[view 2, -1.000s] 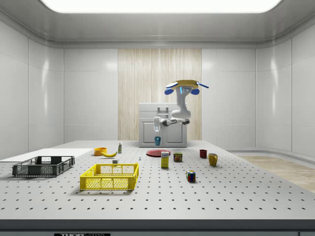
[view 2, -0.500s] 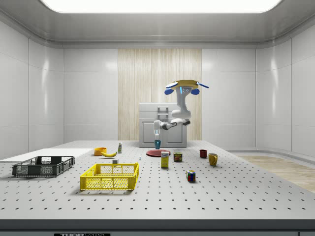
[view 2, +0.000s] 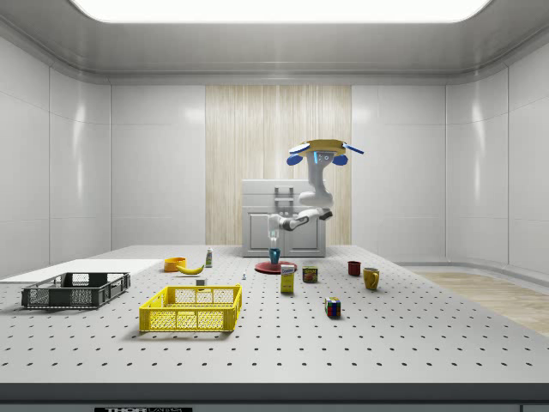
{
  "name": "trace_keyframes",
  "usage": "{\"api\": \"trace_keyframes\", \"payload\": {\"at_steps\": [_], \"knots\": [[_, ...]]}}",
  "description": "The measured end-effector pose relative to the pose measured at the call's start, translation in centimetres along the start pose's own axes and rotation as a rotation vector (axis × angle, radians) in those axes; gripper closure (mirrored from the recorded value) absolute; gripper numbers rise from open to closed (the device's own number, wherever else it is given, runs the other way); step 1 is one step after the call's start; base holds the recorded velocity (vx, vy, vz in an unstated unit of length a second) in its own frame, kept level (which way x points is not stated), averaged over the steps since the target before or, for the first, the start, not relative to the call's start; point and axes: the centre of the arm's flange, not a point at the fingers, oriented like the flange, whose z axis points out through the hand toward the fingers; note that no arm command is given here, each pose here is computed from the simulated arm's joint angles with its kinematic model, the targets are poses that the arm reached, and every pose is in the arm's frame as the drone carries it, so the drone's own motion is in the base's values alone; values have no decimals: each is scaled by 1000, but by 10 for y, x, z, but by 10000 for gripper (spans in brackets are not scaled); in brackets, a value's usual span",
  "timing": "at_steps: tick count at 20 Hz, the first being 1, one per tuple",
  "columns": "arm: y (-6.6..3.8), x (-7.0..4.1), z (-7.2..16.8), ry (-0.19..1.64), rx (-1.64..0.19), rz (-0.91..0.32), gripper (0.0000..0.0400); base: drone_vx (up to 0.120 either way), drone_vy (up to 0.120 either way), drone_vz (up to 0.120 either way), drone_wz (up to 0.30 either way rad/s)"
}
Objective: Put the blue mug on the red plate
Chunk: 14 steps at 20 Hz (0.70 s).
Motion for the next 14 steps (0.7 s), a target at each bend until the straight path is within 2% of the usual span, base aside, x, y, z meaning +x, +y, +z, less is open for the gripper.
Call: {"api": "trace_keyframes", "payload": {"at_steps": [2,3,5,8,11,14], "knots": [[1,1,6,0,0,5,300,0,0,0,0],[1,1,8,0,0,6,276,0,0,0,0],[1,1,11,0,0,9,167,0,0,0,0],[1,1,8,0,0,12,79,0,0,0,0],[2,2,-1,0,0,13,37,0,0,0,0],[2,2,-10,0,0,14,18,0,0,0,0]]}}
